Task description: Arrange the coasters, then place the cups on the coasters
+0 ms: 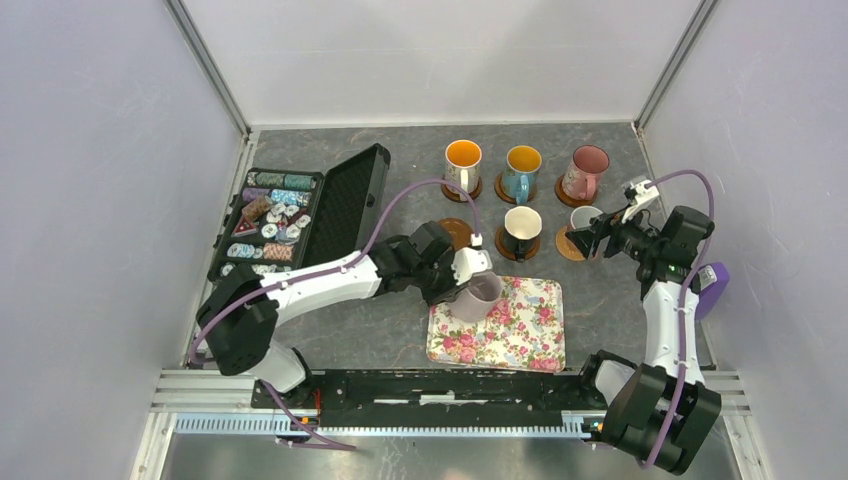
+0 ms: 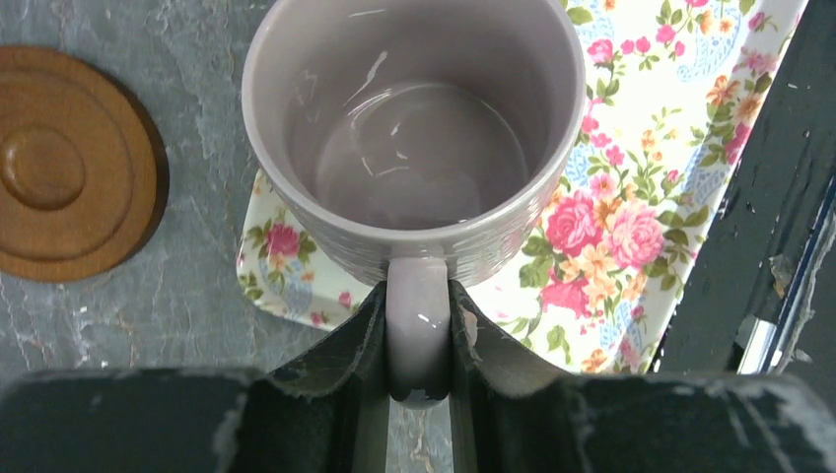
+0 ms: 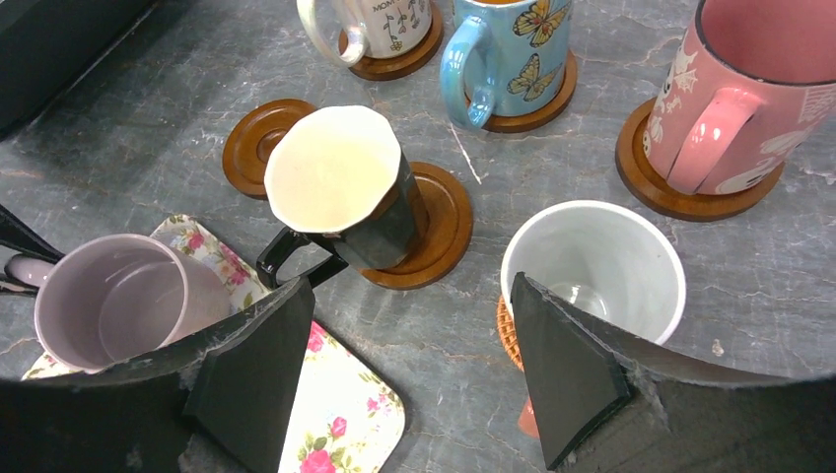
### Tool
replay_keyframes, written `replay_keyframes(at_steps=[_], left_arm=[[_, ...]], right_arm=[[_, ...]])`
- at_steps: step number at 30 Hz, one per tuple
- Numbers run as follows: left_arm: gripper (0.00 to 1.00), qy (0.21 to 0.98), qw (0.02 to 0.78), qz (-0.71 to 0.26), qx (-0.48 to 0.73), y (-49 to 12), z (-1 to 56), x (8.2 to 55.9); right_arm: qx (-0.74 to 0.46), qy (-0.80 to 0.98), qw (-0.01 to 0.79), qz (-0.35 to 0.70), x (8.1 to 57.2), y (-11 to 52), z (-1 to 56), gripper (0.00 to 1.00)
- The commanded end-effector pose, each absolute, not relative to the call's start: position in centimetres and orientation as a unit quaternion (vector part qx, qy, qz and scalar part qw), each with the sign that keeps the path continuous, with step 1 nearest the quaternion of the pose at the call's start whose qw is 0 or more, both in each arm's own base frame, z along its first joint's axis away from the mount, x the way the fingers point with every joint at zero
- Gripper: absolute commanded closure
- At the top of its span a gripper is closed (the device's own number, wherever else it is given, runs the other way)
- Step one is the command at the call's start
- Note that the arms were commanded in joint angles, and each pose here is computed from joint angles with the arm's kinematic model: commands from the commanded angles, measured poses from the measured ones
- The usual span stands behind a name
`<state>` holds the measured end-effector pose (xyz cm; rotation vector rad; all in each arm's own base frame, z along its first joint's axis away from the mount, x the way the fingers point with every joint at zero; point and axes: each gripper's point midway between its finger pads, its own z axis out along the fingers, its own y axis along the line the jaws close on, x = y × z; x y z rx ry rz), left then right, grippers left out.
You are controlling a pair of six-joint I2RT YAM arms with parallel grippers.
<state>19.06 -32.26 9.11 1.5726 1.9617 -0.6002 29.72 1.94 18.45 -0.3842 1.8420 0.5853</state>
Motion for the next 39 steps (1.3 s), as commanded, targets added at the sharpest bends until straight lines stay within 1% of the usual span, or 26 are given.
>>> replay_keyframes(at_steps=[1,2,3,5,10,14,19,22,24,26,28,30,31,32,35,39], left_arm=[[0.98,0.711,0.287,-0.234,0.598,-34.5,8.8,18.9],[0.98,0.716,0.273,-0.218,0.605,-34.2,7.8,18.9],[0.95,0.721,0.256,-0.207,0.61,-33.7,7.1,18.7],[0.88,0.73,0.236,-0.189,0.613,-33.2,6.2,18.9],[0.72,0.736,0.219,-0.155,0.621,-33.0,5.4,19.3],[0.65,0.744,0.218,-0.137,0.617,-33.7,5.5,20.0],[0.57,0.74,0.222,-0.143,0.618,-34.5,6.0,19.9],[0.48,0.739,0.226,-0.147,0.618,-34.9,6.4,19.9],[0.47,0.738,0.228,-0.15,0.617,-35.1,6.7,19.8],[0.5,0.738,0.227,-0.15,0.617,-35.1,6.6,19.8],[0.59,0.74,0.223,-0.149,0.617,-35.0,6.4,19.8],[0.78,0.743,0.219,-0.149,0.614,-35.1,6.5,19.7],[0.91,0.746,0.22,-0.151,0.61,-35.1,6.7,19.7],[0.97,0.748,0.226,-0.155,0.605,-35.3,7.3,19.8],[0.98,0.751,0.251,-0.183,0.582,-35.7,9.5,19.5],[0.98,0.747,0.314,-0.213,0.546,-36.1,13.2,19.9]], right_arm=[[-0.183,0.77,0.57,0.223,30.4,1.3,20.4,0.2],[-0.184,0.77,0.569,0.222,30.4,1.3,20.4,0.2],[-0.184,0.771,0.568,0.222,30.3,1.3,20.3,0.2],[-0.186,0.772,0.567,0.221,30.3,1.3,20.2,0.2],[-0.183,0.772,0.565,0.225,30.3,1.4,20.0,0.2],[-0.184,0.772,0.565,0.226,30.2,1.4,20.0,0.2],[-0.184,0.773,0.563,0.227,29.9,1.5,19.7,0.19],[-0.185,0.773,0.563,0.227,29.8,1.6,19.7,0.19],[-0.185,0.773,0.563,0.226,29.7,1.6,19.6,0.19],[-0.184,0.774,0.562,0.227,29.7,1.6,19.5,0.19],[-0.184,0.774,0.562,0.228,29.7,1.7,19.5,0.19],[-0.184,0.773,0.562,0.227,29.7,1.7,19.5,0.19],[-0.184,0.774,0.562,0.228,29.7,1.6,19.5,0.19],[-0.184,0.774,0.562,0.227,29.7,1.6,19.5,0.19],[-0.184,0.774,0.561,0.227,29.6,1.7,19.4,0.19],[-0.183,0.775,0.56,0.23,29.6,1.7,19.4,0.19]])
